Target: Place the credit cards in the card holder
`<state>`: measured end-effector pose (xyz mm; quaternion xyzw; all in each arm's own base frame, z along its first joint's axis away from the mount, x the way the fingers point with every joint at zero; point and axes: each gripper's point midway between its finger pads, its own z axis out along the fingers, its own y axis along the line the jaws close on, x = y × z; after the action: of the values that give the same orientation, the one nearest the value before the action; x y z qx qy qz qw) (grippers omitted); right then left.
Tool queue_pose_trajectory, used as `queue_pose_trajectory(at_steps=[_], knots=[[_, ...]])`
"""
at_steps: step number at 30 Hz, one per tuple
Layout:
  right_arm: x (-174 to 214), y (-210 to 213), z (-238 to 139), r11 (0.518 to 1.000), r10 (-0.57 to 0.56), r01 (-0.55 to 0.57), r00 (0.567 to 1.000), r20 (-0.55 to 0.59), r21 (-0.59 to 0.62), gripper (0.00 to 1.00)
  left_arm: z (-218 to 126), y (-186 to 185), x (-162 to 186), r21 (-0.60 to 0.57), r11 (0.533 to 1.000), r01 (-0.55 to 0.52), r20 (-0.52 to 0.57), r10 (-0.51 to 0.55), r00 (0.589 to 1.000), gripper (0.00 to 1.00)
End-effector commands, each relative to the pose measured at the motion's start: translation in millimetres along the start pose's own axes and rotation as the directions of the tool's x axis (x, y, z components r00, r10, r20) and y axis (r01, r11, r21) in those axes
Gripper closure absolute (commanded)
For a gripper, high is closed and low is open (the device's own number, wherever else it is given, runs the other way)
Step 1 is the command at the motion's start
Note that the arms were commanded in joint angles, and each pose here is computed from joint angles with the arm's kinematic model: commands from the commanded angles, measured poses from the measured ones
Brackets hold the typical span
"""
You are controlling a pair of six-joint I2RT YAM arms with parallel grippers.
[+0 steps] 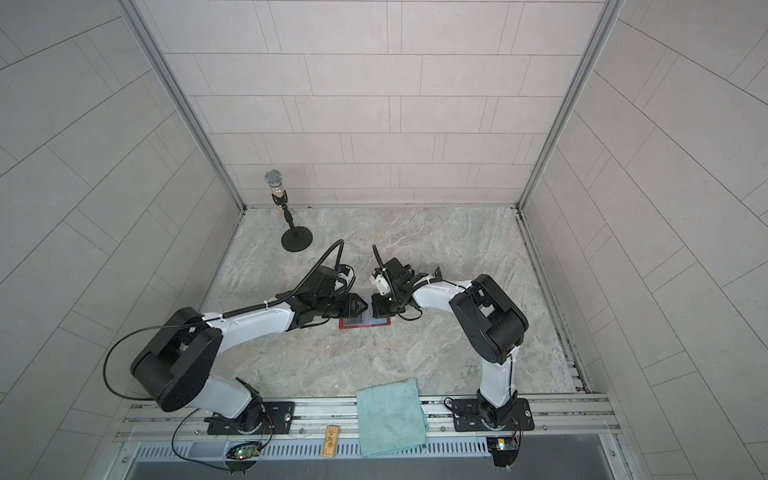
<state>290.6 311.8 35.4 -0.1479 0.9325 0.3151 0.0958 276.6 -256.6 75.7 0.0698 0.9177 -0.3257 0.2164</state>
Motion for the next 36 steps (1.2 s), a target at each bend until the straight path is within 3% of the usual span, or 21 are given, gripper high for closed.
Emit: queue_pose_trajectory(at_steps=[1, 6, 11, 23, 31, 36], knots=[[-4, 18, 6, 0.998, -0.05, 0.049, 0.999, -0.012, -0.036, 0.89, -18, 20, 2, -0.129, 0.991, -0.033, 0.032, 0.037, 0.999, 0.57], [-3, 29, 18, 0.996, -0.082, 0.081, 0.996, -0.041, -0.026, 0.81, -42, 39, -5, -0.247, 0.969, -0.014, 0.109, 0.042, 0.993, 0.57], [-3, 27, 24, 0.996, -0.086, 0.087, 0.995, -0.057, 0.005, 0.78, -52, 45, -9, -0.276, 0.961, -0.002, 0.162, 0.049, 0.986, 0.56], [-14, 37, -3, 0.993, -0.119, 0.119, 0.993, 0.021, 0.024, 0.77, -23, 19, -4, -0.133, 0.99, -0.054, 0.023, 0.057, 0.998, 0.6], [-19, 19, -37, 0.983, -0.135, 0.123, 0.988, 0.079, 0.136, 0.77, 4, 29, 5, -0.136, 0.991, -0.011, -0.049, 0.004, 0.999, 0.69], [-25, -5, -70, 0.972, -0.116, 0.087, 0.985, 0.126, 0.219, 0.77, 12, 40, 10, -0.17, 0.985, 0.009, -0.061, -0.019, 0.998, 0.69]])
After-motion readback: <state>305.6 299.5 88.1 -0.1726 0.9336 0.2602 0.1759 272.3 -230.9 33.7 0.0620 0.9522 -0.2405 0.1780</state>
